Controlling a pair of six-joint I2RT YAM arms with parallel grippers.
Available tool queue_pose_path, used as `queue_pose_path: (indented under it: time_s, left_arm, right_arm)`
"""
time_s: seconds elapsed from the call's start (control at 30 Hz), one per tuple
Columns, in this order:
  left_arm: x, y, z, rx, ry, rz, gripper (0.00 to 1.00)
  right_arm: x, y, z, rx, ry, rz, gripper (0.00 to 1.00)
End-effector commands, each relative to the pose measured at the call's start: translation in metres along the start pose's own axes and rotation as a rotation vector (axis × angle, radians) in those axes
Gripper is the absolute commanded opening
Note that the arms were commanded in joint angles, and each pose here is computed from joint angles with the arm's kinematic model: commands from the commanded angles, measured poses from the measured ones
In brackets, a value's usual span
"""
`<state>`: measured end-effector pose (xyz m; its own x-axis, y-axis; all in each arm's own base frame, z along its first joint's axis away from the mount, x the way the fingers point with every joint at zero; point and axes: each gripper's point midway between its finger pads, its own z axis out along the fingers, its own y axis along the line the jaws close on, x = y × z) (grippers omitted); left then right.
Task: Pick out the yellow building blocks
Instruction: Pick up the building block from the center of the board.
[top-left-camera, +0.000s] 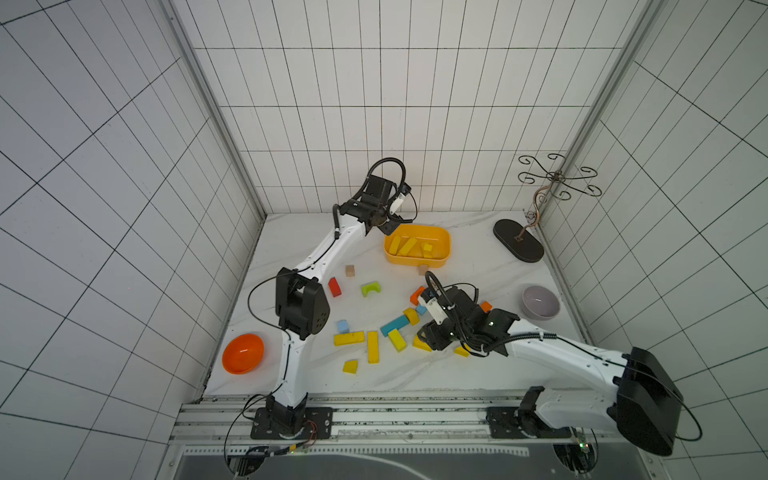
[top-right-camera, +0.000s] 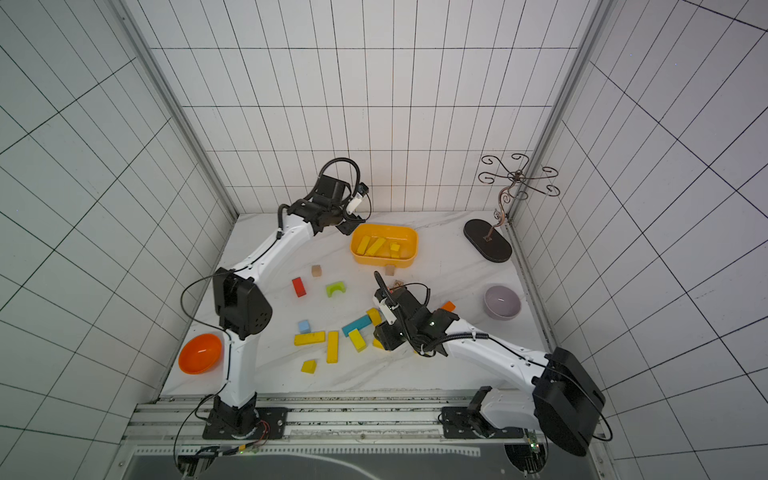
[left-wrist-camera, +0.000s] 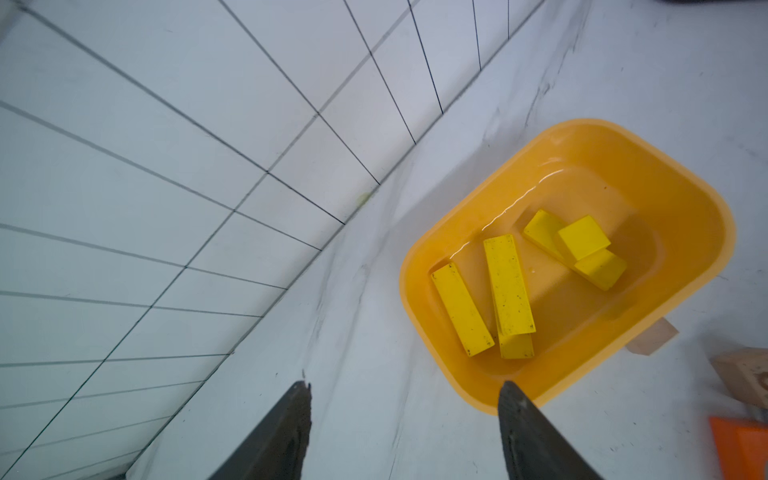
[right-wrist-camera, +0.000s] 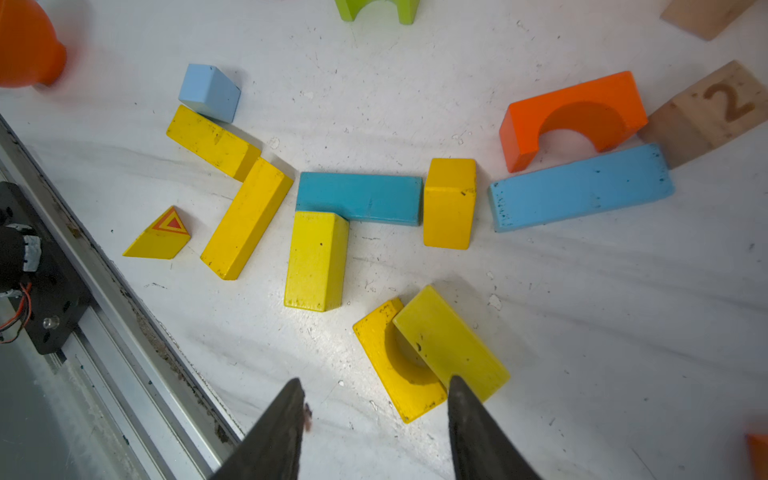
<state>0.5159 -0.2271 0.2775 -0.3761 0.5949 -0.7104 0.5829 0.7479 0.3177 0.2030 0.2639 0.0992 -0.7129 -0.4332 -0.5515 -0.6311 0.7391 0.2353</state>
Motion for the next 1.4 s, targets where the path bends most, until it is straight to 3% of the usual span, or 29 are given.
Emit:
queue_pose_path:
  time_s: [0.0, 0.2, 0.43, 0.7, 1.37]
  left_arm:
    - [0.016, 0.014, -0.056, 0.056, -0.021, -0.130, 0.70]
    - [0.072, 0.030, -0.120, 0.040, -0.013, -0.222, 0.71]
    - [0.127, 0.027, -0.157, 0.012, 0.016, -0.265, 0.71]
    - [0.165, 0.017, -0.163, 0.009, 0.055, -0.299, 0.71]
    - [0.202, 0.000, -0.161, 0.015, 0.138, -0.316, 0.71]
  right_arm:
    - [0.003, 0.006, 0.008, -0.011, 0.035, -0.022, 0.55]
    - [0.004, 0.009, 0.017, -0.022, 0.062, -0.038, 0.56]
    - [0.007, 0.015, 0.025, -0.052, 0.104, -0.057, 0.55]
    - [0.006, 0.016, 0.035, -0.054, 0.124, -0.068, 0.54]
    - [0.019, 0.005, 0.056, 0.086, 0.263, -0.167, 0.49]
